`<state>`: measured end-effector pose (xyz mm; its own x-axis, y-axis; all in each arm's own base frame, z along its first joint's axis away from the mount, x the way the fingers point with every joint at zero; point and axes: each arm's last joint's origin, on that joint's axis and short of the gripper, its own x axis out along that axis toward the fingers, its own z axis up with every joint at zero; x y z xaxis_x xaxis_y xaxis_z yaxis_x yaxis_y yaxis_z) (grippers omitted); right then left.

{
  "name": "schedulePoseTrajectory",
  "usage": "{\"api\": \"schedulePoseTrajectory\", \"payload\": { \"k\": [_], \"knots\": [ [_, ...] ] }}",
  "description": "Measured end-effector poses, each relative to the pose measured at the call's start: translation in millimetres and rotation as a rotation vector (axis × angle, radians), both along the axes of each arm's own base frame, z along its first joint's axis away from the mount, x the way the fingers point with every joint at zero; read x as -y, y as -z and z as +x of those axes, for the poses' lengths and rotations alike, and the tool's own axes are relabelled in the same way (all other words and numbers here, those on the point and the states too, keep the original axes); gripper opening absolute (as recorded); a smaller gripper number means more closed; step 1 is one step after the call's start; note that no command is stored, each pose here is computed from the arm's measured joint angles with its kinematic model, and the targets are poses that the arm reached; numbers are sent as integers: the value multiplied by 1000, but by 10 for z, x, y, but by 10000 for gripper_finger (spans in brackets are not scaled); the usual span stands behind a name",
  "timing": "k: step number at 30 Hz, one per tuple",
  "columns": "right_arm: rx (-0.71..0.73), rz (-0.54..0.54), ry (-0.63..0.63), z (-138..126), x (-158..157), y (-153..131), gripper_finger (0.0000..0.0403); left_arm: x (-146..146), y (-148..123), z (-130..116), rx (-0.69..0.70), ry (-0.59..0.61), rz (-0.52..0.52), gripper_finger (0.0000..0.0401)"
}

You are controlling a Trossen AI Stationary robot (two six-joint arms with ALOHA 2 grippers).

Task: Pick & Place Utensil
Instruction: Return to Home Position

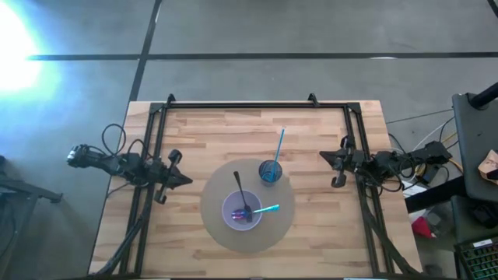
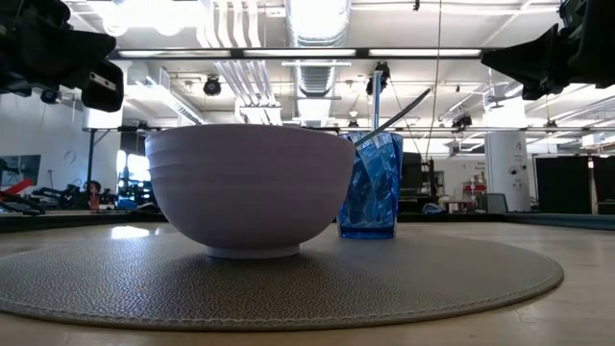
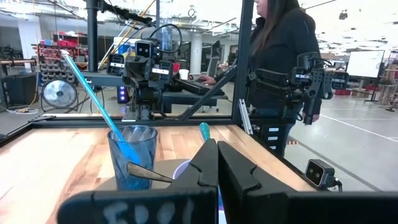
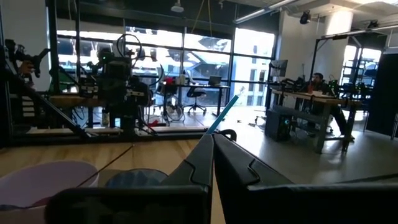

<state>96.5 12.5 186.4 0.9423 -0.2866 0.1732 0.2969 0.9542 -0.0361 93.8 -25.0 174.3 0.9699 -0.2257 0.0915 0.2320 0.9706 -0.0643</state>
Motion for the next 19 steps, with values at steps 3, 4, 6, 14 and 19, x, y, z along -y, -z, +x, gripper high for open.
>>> {"api": "schedulePoseTrajectory", "payload": {
  "k": [3, 4, 6, 14, 19],
  "knots": [
    [-2, -5, 1, 0, 0, 0, 8, 0, 0, 0, 0, 0, 0, 0],
    [-2, -5, 1, 0, 0, 0, 8, 0, 0, 0, 0, 0, 0, 0],
    [0, -2, 0, 0, 0, 0, 8, 0, 0, 0, 0, 0, 0, 0],
    [0, -1, 0, 0, 0, 0, 8, 0, 0, 0, 0, 0, 0, 0],
    [-2, -6, 1, 0, 0, 0, 8, 0, 0, 0, 0, 0, 0, 0]
  ]
}}
